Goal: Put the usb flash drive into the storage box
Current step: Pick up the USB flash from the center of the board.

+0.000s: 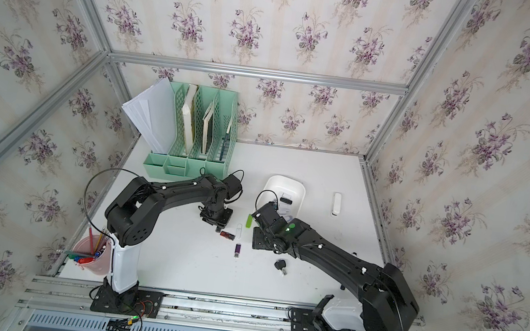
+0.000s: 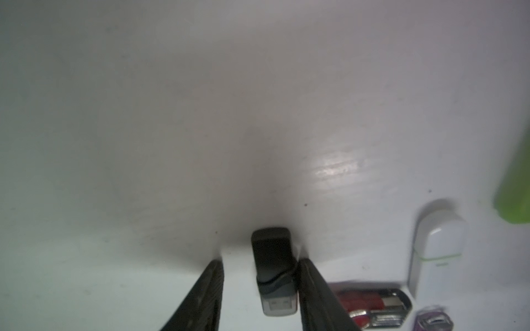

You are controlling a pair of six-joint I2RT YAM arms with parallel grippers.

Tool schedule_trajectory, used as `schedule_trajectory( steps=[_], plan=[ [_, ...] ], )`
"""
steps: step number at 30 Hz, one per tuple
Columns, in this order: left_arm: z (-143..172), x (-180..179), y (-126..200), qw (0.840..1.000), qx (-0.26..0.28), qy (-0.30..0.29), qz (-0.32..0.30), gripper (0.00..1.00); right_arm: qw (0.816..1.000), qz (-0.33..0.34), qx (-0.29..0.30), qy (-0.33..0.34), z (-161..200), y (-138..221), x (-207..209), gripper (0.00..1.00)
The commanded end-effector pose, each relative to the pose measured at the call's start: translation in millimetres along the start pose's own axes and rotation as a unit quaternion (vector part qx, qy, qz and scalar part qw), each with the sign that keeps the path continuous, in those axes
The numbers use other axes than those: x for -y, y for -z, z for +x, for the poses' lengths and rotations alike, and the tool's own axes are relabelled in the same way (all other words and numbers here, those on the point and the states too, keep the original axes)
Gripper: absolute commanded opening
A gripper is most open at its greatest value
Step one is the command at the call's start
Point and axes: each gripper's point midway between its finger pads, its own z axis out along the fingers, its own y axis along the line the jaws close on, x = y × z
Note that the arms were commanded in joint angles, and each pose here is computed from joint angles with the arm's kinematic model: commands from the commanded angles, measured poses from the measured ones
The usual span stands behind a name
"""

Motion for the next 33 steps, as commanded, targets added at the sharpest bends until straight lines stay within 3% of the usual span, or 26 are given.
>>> schedule_trajectory(
  steps=[1,19,33],
  plan=[
    [0,0,-4,1.000,-0.001,0.004,-0.005,0.43,1.000,-0.013,0.005,0.005,0,-2,-15,0.67],
    [2,0,-9,1.000,-0.004,0.005,-0.002,0.26,0.998,-0.024,-0.022,0.056,30,-21,-65,0.66],
    [1,-23,4,1.000,0.000,0.023,-0.002,0.25,0.995,-0.008,-0.053,0.086,53,-43,-77,0.65]
  ],
)
